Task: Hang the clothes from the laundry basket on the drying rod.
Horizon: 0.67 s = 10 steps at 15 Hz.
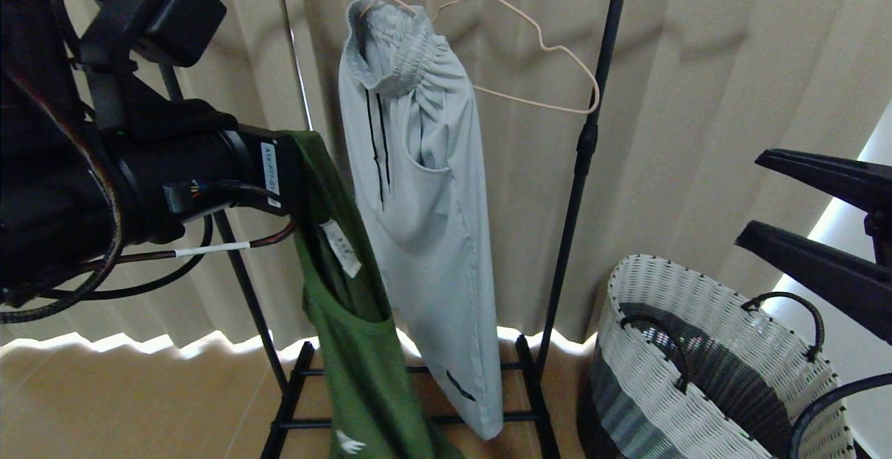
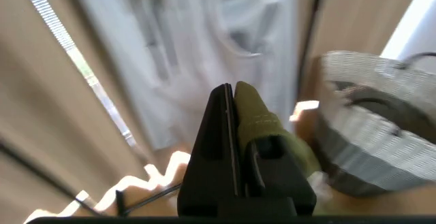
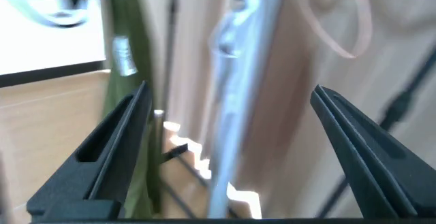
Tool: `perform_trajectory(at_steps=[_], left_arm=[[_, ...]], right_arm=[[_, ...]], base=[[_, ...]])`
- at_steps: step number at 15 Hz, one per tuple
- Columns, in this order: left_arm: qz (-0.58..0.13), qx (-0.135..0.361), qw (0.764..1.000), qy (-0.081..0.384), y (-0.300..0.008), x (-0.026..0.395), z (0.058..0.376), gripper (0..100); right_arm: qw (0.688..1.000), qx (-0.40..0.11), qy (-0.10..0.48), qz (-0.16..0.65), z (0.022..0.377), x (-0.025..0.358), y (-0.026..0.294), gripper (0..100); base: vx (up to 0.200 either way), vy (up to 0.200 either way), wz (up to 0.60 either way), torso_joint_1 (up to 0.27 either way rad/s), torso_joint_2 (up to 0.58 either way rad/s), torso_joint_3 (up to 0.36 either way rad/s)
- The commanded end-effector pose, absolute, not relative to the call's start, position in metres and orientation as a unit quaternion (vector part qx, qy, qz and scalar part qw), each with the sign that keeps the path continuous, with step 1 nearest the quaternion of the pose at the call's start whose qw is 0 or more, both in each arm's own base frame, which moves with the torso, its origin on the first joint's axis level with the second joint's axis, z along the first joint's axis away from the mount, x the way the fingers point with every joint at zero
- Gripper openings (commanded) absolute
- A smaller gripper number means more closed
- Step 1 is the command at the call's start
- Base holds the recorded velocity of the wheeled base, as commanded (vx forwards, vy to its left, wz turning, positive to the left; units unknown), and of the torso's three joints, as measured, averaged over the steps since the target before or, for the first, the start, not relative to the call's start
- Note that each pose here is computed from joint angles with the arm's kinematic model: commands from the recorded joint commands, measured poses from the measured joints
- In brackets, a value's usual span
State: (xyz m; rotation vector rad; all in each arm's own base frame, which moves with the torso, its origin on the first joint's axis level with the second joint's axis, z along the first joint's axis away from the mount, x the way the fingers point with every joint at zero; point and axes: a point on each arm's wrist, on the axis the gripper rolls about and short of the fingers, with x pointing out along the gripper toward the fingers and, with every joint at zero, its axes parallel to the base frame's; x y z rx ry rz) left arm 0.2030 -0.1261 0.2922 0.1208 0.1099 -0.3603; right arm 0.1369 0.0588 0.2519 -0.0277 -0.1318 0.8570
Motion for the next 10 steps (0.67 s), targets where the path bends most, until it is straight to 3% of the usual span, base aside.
perform_trajectory(at_steps=[1, 6, 8, 10], left_arm=[[-0.161, 0.06, 0.983, 0.061, -0.118, 0.206, 0.289, 0], [-0.144, 0.063, 0.985, 0.073, -0.085, 0.165, 0.268, 0], [-0.101, 0.061, 0.989, 0.086, -0.056, 0.141, 0.245, 0], [-0.099, 0.052, 0.992, 0.066, -0.042, 0.113, 0.224, 0]], right_arm=[[0.906, -0.015, -0.071, 0.418, 0.248, 0.122, 0.055, 100], [0.937, -0.041, -0.057, 0.341, 0.226, 0.109, 0.031, 100], [0.961, -0.057, -0.036, 0.269, 0.207, 0.103, 0.015, 100], [0.973, -0.054, -0.016, 0.223, 0.191, 0.097, 0.008, 100]], base=[[0.0, 0.0, 0.0, 0.0, 0.0, 0.0], [0.0, 0.0, 0.0, 0.0, 0.0, 0.0], [0.0, 0.0, 0.0, 0.0, 0.0, 0.0], [0.0, 0.0, 0.0, 0.0, 0.0, 0.0]])
